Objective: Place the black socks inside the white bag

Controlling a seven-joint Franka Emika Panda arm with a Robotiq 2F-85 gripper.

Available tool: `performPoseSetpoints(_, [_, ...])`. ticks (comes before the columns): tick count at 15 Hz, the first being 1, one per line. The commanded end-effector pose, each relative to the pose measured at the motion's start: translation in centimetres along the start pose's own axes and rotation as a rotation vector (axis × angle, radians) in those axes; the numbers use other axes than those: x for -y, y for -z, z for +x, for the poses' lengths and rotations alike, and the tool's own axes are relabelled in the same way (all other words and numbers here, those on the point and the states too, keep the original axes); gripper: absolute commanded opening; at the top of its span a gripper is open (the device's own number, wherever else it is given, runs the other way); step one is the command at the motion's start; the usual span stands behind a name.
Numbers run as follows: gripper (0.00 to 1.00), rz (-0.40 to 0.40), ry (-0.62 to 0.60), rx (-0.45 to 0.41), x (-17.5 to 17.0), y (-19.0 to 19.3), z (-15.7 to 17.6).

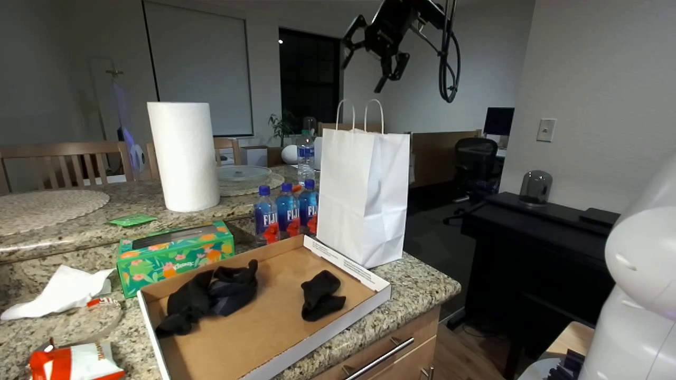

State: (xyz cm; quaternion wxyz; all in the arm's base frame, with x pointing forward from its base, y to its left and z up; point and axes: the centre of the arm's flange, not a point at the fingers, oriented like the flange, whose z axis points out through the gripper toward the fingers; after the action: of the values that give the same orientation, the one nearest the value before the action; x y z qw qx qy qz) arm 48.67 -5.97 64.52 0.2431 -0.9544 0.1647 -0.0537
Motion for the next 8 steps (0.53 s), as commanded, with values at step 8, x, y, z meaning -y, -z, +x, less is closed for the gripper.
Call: performPoseSetpoints(8, [1.0, -0.134, 0.323, 0.079, 10.5, -7.4, -6.0])
